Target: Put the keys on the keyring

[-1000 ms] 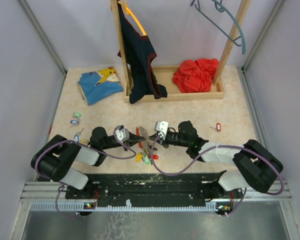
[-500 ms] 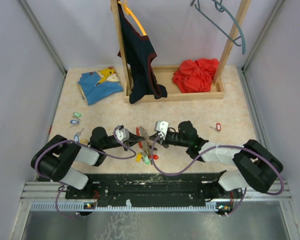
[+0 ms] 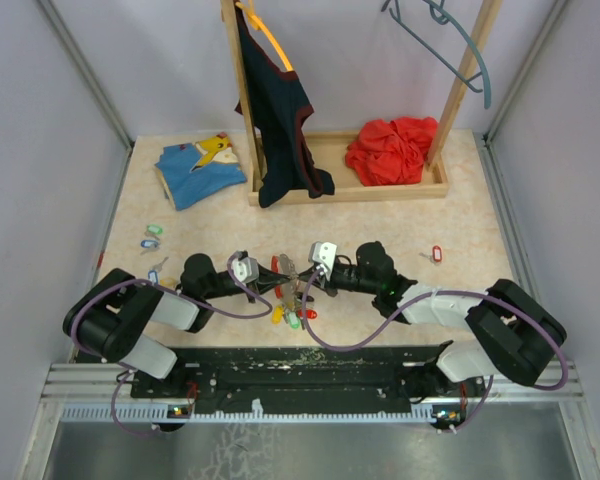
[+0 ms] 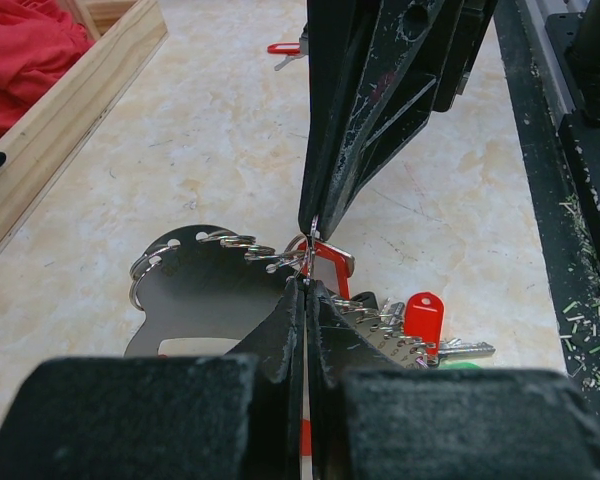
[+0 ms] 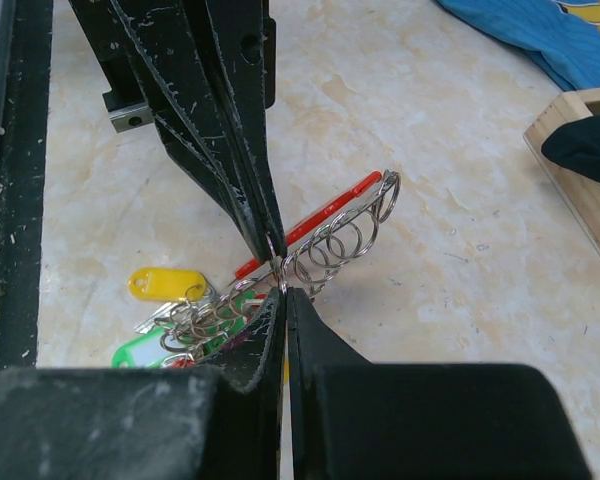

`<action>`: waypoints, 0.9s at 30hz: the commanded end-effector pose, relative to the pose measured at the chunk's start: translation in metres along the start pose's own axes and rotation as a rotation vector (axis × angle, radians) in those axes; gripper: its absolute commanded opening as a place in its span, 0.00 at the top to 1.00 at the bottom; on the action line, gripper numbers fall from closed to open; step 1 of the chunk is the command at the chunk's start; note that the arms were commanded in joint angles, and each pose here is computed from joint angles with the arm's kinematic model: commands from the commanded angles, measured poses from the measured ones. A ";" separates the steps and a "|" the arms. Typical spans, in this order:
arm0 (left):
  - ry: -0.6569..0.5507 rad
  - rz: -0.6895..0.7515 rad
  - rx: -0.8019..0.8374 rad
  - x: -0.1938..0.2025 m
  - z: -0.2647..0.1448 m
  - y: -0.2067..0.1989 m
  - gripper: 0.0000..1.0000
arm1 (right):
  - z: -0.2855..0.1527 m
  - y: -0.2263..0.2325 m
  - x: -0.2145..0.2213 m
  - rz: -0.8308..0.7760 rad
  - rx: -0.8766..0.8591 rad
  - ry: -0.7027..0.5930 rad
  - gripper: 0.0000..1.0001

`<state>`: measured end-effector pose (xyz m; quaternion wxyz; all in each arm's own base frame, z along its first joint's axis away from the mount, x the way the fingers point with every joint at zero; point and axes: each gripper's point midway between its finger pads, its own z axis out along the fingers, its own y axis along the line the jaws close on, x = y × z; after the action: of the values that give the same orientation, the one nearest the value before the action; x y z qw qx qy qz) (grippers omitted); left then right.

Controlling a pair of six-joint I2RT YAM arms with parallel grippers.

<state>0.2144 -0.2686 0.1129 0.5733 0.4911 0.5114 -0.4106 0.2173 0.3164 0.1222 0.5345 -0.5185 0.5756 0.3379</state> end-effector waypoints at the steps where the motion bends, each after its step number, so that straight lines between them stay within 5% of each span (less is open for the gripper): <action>1: -0.044 0.034 0.049 -0.011 0.003 -0.007 1.00 | 0.004 -0.008 -0.026 -0.020 -0.001 -0.063 1.00; 27: -0.060 0.027 0.079 -0.014 0.005 -0.014 1.00 | 0.003 -0.006 -0.042 0.015 -0.005 -0.119 1.00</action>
<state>0.2099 -0.2708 0.1146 0.5696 0.4929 0.5026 -0.4242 0.2140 0.3151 0.1176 0.5152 -0.5028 0.5970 0.3542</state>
